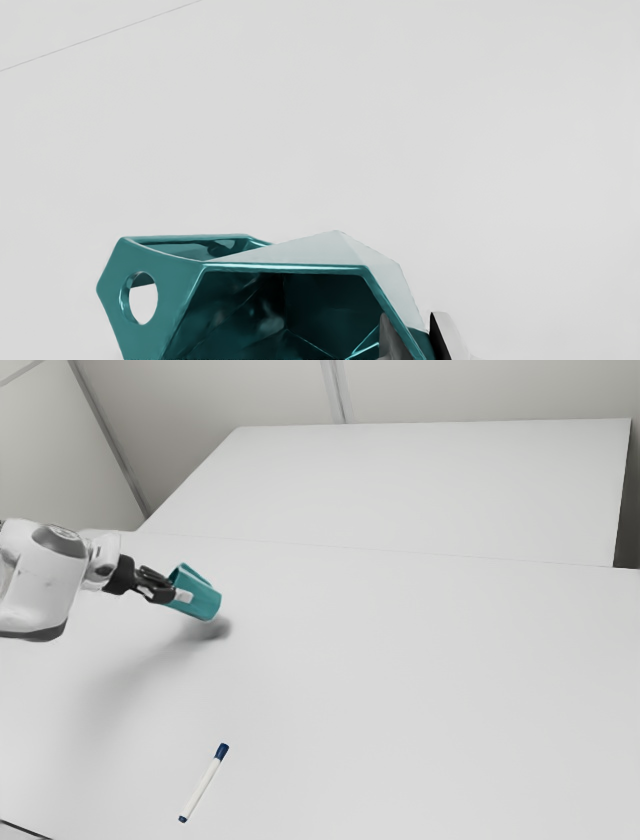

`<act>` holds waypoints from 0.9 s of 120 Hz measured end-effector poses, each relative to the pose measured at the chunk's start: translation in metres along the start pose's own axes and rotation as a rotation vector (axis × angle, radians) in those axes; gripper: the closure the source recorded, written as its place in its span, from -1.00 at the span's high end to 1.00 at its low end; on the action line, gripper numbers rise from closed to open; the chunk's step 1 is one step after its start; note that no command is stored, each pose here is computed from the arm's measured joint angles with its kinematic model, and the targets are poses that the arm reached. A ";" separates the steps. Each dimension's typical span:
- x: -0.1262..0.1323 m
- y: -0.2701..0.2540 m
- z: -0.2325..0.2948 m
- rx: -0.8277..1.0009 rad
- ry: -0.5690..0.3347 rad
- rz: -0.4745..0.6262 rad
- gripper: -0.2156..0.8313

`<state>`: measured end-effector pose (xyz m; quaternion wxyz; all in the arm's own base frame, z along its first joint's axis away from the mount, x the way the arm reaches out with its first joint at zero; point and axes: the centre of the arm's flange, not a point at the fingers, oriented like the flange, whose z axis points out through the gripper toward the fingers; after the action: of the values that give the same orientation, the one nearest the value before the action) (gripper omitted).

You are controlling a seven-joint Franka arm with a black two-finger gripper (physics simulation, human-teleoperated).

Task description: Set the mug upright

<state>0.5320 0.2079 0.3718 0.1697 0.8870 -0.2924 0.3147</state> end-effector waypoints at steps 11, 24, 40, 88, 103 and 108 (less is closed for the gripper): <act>0.014 0.023 -0.006 -0.016 -0.136 0.070 -0.89; 0.019 0.051 -0.013 -0.010 -0.293 0.114 -0.90; 0.023 0.066 -0.009 0.034 -0.467 0.111 -0.90; 0.055 0.104 0.035 0.221 -0.706 -0.004 -0.90; 0.059 0.111 0.048 0.257 -0.706 -0.079 -0.90; 0.061 0.113 0.052 0.268 -0.704 -0.102 -0.90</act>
<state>0.5239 0.0704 0.3865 -0.0432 0.9685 -0.2447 0.0171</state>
